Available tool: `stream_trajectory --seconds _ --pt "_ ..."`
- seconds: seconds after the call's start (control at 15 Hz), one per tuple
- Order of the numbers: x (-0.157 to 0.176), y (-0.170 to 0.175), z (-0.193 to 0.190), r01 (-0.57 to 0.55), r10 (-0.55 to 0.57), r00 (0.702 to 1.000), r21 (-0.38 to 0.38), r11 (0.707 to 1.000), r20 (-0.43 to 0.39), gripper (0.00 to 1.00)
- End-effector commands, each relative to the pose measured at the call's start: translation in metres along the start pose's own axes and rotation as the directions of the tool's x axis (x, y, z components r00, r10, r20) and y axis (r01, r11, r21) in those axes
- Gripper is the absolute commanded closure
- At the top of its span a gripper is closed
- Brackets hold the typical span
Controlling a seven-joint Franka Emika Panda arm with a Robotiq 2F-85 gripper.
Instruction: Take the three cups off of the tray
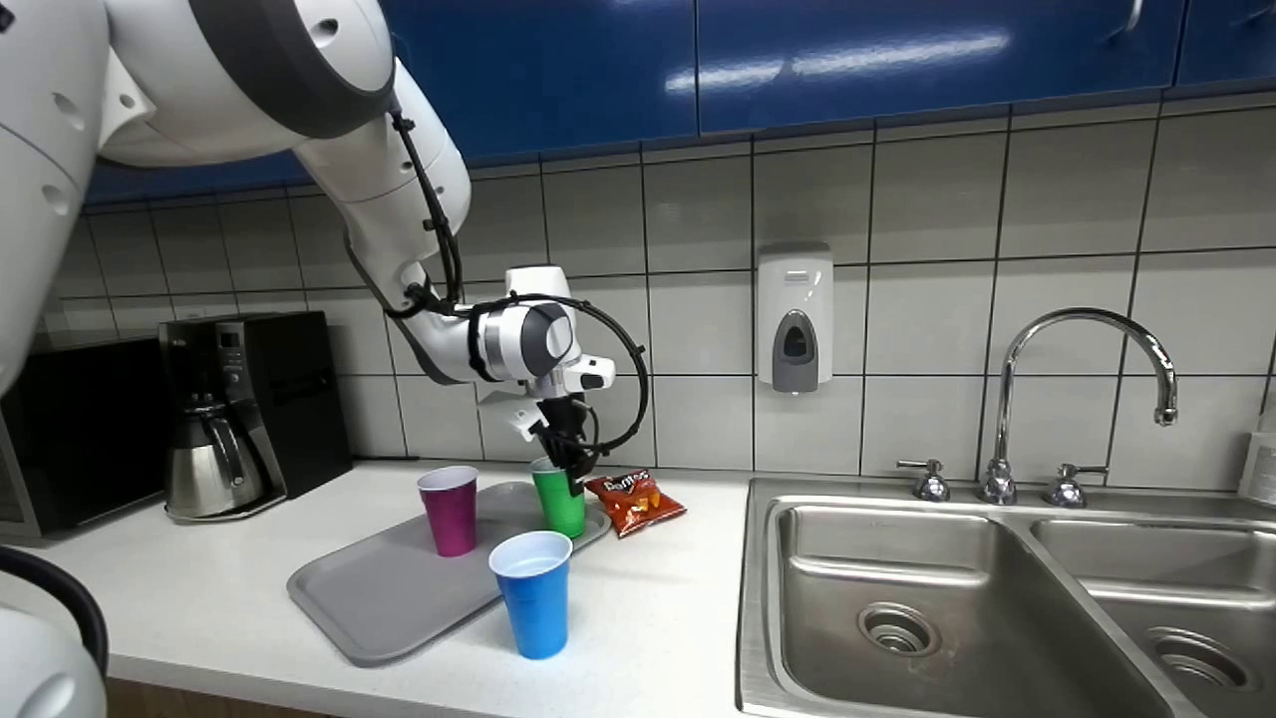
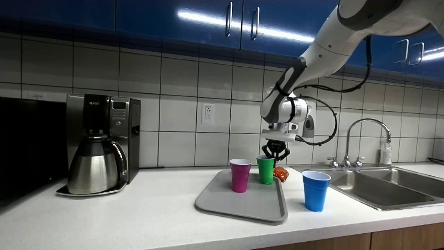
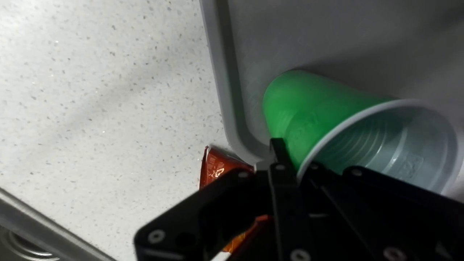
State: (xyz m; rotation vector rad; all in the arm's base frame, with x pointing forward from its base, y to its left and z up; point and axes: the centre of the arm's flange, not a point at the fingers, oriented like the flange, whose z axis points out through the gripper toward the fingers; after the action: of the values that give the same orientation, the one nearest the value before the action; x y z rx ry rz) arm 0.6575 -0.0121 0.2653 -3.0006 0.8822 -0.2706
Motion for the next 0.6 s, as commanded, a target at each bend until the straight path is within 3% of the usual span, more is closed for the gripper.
stream_trajectory --seconds 0.0,0.53 --pt "0.0 -0.007 -0.014 -0.015 0.015 1.0 0.01 1.0 -0.007 0.99" --pt "-0.002 0.002 -0.029 -0.02 0.021 0.999 0.017 1.0 -0.03 0.99"
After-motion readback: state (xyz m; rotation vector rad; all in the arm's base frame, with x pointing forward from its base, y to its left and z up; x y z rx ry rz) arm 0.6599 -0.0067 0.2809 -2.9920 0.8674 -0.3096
